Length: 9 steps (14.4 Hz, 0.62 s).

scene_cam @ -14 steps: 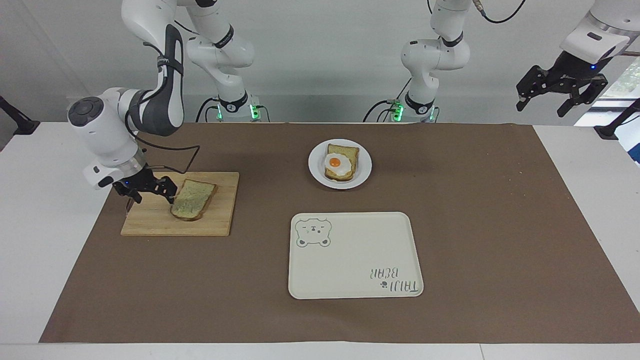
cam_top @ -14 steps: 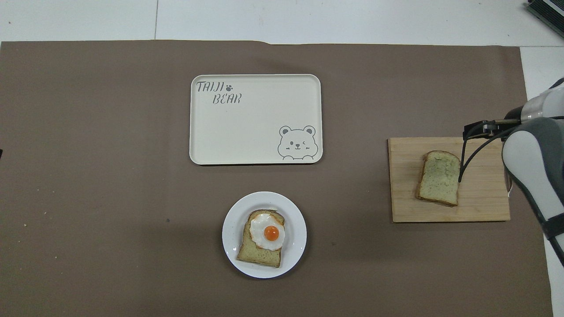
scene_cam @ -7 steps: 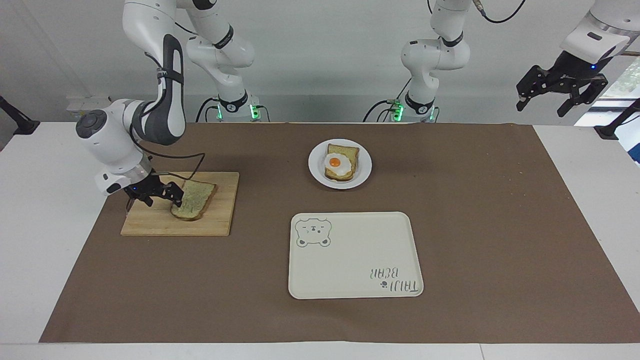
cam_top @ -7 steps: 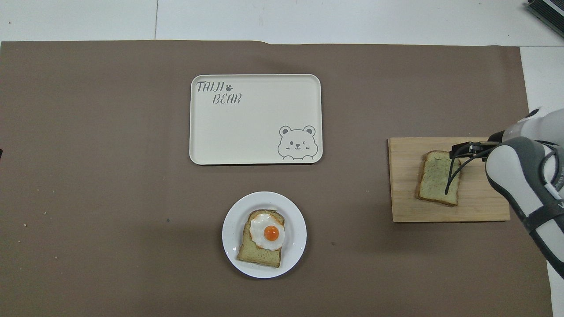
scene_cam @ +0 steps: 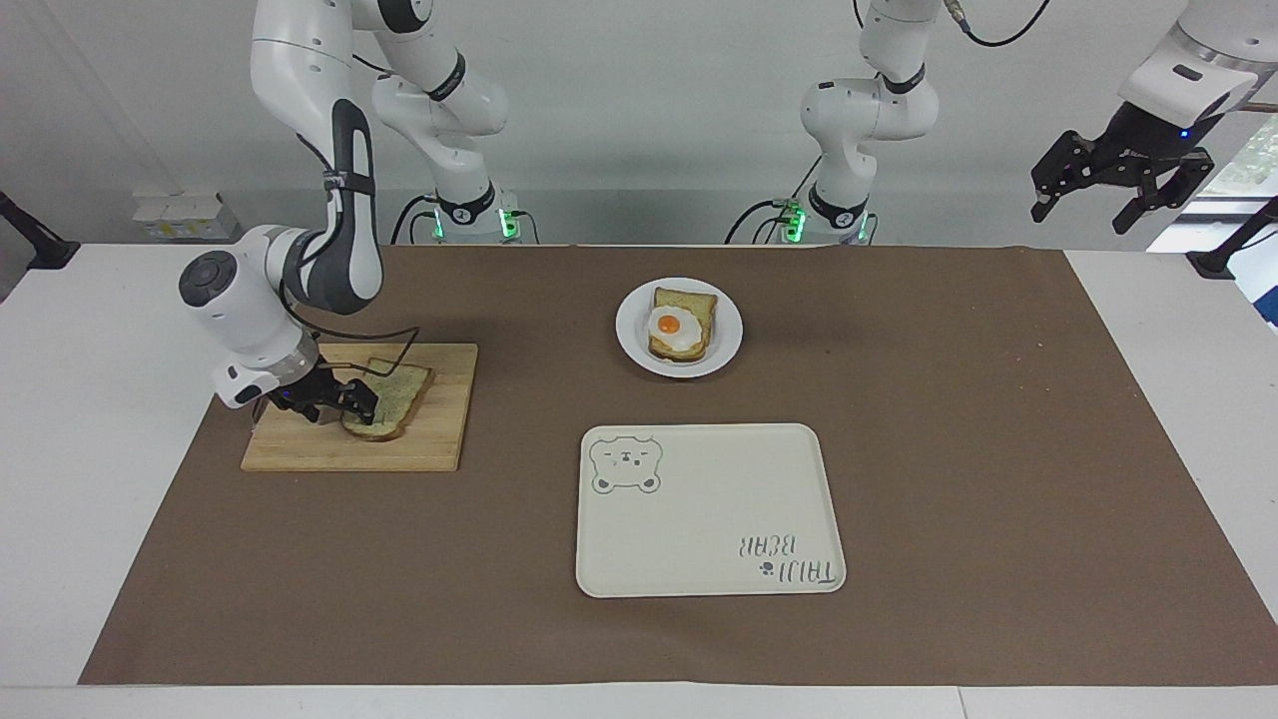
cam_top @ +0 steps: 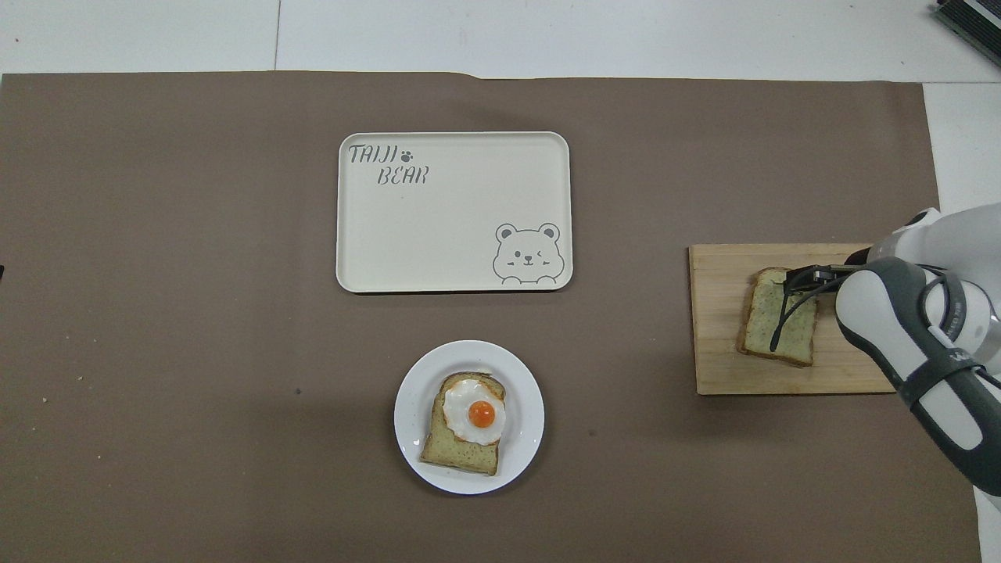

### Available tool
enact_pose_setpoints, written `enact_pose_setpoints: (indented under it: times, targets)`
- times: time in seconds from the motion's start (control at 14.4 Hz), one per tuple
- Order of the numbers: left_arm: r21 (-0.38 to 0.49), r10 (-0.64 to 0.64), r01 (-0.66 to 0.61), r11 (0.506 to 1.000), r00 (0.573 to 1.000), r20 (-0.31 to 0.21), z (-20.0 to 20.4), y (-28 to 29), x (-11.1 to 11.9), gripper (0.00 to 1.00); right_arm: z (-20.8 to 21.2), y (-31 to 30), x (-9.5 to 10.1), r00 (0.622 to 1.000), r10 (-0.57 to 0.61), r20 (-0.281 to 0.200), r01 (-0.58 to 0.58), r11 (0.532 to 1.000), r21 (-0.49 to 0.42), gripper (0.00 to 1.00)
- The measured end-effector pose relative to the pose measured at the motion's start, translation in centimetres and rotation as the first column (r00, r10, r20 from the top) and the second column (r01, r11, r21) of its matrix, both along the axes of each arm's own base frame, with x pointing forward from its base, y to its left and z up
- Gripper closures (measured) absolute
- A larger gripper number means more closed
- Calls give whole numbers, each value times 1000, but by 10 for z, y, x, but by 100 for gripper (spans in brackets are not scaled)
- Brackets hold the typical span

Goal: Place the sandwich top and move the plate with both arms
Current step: 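Close the right gripper on the bread slice edge and lift it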

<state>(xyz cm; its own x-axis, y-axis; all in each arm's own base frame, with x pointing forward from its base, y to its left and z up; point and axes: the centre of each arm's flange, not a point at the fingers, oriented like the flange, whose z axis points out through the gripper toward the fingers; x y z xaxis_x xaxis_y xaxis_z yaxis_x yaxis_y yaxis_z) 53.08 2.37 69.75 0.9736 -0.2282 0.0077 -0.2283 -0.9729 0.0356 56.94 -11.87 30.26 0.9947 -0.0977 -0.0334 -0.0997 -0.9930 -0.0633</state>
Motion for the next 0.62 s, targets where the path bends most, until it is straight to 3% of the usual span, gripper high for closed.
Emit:
enact_pose_setpoints:
  times: [0.14, 0.21, 0.62]
  targets:
    - [0, 0, 0, 1000, 1000, 0, 0, 0, 0, 0, 0, -1, 0, 1000, 5, 0, -5, 1000, 0, 0]
    - [0, 0, 0, 1000, 1000, 0, 0, 0, 0, 0, 0, -2, -1, 1000, 15, 1, -15, 1000, 1, 7]
    - [0, 0, 0, 1000, 1000, 0, 0, 0, 0, 0, 7, 2, 1, 999, 26, 19, -26, 999, 20, 73]
